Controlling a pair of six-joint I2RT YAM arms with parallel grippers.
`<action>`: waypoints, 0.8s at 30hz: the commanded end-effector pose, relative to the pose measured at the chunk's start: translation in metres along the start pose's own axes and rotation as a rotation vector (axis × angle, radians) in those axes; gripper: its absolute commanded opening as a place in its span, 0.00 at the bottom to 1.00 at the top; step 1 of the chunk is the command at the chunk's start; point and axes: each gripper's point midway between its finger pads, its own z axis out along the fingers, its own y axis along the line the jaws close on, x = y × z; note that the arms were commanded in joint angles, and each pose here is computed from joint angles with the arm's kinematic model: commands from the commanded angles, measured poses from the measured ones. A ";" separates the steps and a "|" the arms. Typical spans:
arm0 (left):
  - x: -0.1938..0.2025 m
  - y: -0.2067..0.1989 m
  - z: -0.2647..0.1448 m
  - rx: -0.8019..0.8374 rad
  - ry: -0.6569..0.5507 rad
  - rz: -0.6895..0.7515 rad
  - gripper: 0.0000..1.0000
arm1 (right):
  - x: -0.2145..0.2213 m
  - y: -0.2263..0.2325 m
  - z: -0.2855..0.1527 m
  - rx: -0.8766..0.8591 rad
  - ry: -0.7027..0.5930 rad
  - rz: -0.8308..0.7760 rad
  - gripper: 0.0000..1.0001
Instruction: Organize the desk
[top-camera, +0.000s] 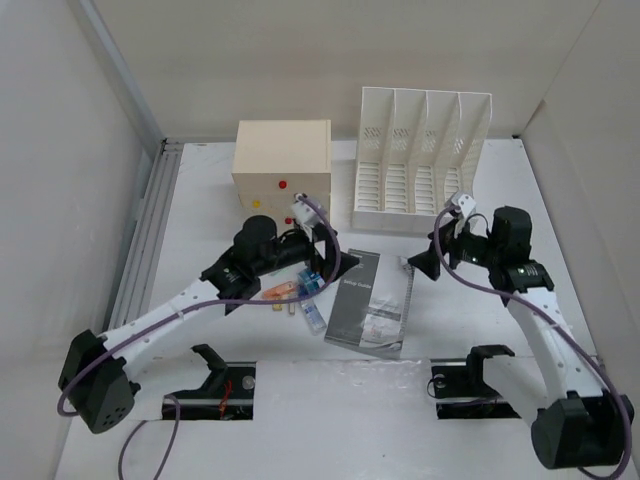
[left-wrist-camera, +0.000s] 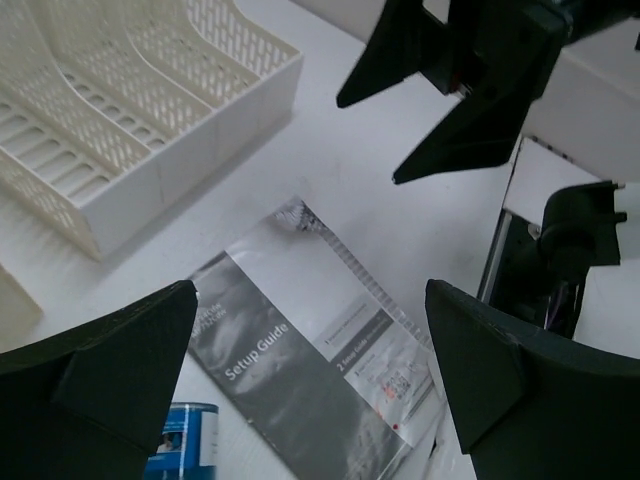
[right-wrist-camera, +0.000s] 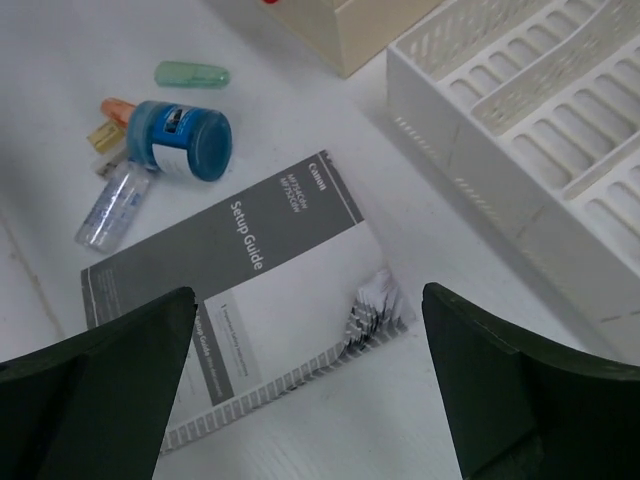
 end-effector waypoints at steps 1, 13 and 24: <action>0.014 -0.003 0.013 -0.011 0.007 0.037 0.94 | 0.005 -0.002 0.015 -0.063 0.010 0.091 1.00; 0.088 0.021 0.052 -0.142 0.184 -0.051 0.73 | 0.073 -0.050 0.048 0.081 0.214 0.376 1.00; 0.145 0.024 0.069 -0.173 0.331 -0.114 0.64 | 0.113 -0.055 0.055 0.120 0.315 0.503 0.96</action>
